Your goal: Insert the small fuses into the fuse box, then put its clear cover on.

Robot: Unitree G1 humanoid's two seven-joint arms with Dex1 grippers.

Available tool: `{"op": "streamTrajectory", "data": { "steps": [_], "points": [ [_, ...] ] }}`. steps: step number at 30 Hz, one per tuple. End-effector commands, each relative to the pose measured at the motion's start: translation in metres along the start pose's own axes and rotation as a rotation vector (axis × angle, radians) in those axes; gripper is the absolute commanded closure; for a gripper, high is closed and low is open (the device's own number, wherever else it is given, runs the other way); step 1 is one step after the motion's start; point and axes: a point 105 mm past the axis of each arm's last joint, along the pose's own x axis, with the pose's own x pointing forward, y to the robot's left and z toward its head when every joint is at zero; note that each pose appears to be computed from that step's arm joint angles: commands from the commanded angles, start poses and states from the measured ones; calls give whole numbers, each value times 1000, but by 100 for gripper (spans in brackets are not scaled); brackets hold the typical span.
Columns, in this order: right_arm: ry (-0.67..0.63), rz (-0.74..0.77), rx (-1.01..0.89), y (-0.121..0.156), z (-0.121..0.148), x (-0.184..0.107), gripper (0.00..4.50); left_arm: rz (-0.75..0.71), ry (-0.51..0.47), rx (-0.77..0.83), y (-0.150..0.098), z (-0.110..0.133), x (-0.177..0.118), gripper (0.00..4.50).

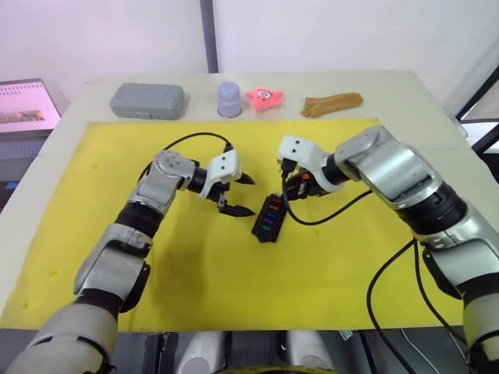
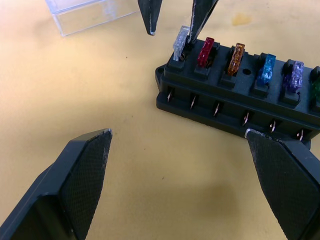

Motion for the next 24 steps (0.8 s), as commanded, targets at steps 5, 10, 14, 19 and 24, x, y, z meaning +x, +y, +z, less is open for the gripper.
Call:
{"op": "streamTrajectory", "data": {
  "steps": [5,10,14,19,24],
  "points": [
    [-179,-44,-64,3,21,-36,309,40,-37,41,8,15,-10,0],
    [-340,-118,-154,6,17,-36,309,52,-43,38,9,15,-11,0],
    [-475,-174,-89,1,13,-31,309,57,-49,35,10,15,-11,0],
    [-533,-192,5,-1,5,-23,393,59,-54,31,9,15,-11,0],
    [-539,-152,61,5,-5,-13,448,60,-56,28,8,14,-11,0]
  ]
}}
